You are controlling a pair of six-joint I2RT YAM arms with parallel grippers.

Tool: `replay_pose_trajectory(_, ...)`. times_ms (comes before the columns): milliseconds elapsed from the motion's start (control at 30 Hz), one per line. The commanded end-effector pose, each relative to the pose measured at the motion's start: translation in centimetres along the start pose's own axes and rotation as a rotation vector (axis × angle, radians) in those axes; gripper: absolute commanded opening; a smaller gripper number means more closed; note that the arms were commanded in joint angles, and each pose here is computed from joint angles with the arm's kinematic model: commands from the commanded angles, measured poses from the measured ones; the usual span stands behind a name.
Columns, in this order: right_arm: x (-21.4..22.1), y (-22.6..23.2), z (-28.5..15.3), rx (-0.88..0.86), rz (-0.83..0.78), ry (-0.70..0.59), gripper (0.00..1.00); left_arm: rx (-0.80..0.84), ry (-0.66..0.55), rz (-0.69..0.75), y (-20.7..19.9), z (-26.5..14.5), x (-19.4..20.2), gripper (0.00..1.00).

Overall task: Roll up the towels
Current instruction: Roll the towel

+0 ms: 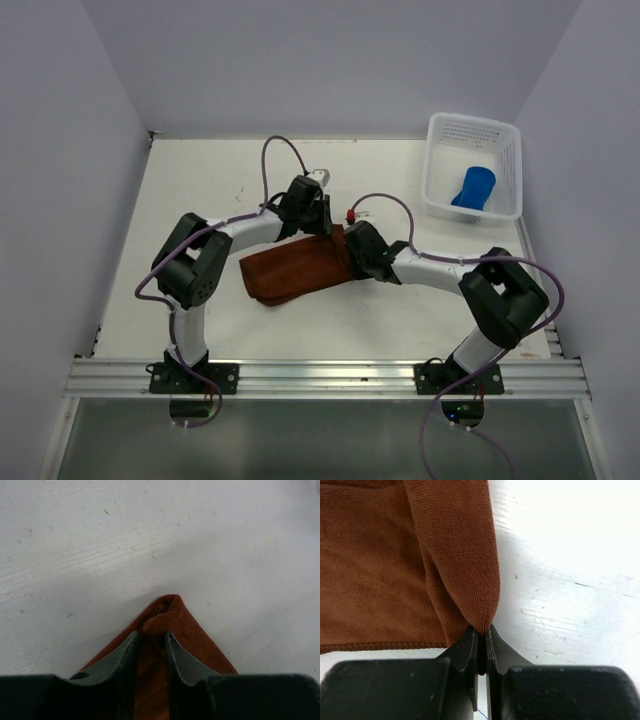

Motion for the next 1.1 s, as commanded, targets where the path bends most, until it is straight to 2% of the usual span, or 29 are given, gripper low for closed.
replay_pose_trajectory(0,-1.2,-1.3,-1.5,0.119,-0.102,-0.055,0.00,0.044,-0.080,-0.023,-0.5,-2.2,-2.7,0.30)
replay_pose_trajectory(500,-1.2,1.0,-2.5,0.218,-0.296,-0.132,0.00,0.101,-0.133,-0.063,-0.8,-4.5,-4.9,0.35)
replay_pose_trajectory(700,-0.9,2.4,-2.9,0.273,-0.386,-0.151,0.00,0.171,-0.170,-0.073,-2.0,-5.2,-6.0,0.35)
replay_pose_trajectory(833,-0.7,2.9,-2.8,0.287,-0.410,-0.156,0.00,0.237,-0.151,-0.080,-3.0,-5.2,-5.9,0.36)
replay_pose_trajectory(1067,-0.5,3.9,-3.1,0.340,-0.494,-0.175,0.00,0.233,-0.123,-0.079,-2.7,-5.0,-4.8,0.37)
Point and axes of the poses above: each gripper's point midway between its finger pads, its own z axis out along the fingers, its own y axis along the line the jaws close on, x = y × z, the point moved 4 cm from there along -z, back along the fingers, and after that the axes turned 9 degrees about z, right-handed, at the moved point
